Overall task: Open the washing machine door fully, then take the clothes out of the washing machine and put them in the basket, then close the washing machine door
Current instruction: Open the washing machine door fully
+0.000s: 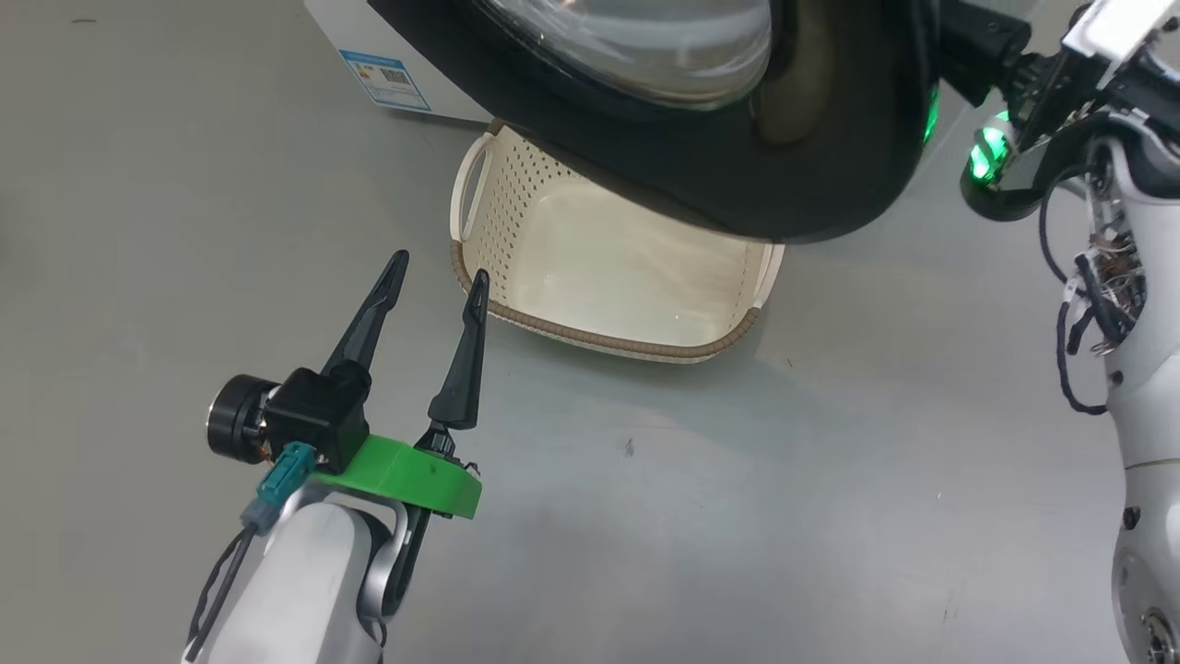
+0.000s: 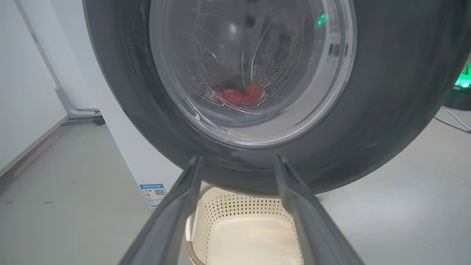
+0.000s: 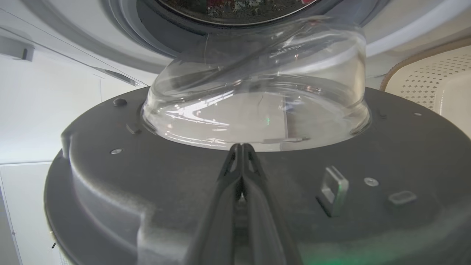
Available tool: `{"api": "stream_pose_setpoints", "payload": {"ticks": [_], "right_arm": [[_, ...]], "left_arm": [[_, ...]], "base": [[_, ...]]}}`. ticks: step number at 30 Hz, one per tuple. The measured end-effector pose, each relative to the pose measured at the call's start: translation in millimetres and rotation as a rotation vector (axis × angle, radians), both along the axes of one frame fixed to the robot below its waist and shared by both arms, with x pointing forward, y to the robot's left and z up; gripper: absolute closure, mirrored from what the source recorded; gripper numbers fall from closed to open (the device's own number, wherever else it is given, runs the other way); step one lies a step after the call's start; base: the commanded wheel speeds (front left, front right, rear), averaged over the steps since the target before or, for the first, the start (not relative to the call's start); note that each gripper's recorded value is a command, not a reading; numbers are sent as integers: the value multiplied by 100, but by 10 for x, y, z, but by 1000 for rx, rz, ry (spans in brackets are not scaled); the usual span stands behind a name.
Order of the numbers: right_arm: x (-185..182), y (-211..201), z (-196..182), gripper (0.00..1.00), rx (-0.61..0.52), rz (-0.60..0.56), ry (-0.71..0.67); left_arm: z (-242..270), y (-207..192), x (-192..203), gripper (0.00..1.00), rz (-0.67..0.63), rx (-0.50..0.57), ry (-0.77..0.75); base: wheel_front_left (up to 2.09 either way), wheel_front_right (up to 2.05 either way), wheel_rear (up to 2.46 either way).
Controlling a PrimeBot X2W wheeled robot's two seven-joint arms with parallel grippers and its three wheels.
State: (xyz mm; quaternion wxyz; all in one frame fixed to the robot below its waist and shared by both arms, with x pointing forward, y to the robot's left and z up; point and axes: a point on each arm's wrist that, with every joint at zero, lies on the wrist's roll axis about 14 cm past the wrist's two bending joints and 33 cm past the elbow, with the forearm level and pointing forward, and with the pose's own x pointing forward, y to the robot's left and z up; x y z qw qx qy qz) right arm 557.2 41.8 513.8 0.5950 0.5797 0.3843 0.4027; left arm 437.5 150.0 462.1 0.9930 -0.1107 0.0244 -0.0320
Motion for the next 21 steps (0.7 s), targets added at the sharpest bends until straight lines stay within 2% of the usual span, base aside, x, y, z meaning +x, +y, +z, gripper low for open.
{"api": "stream_pose_setpoints", "payload": {"ticks": [21], "right_arm": [[-959,381,80,100,23,208,29]], "left_arm": [[98,59,-399,0,40,-5,4]], "base": [[0,0,0]]}}
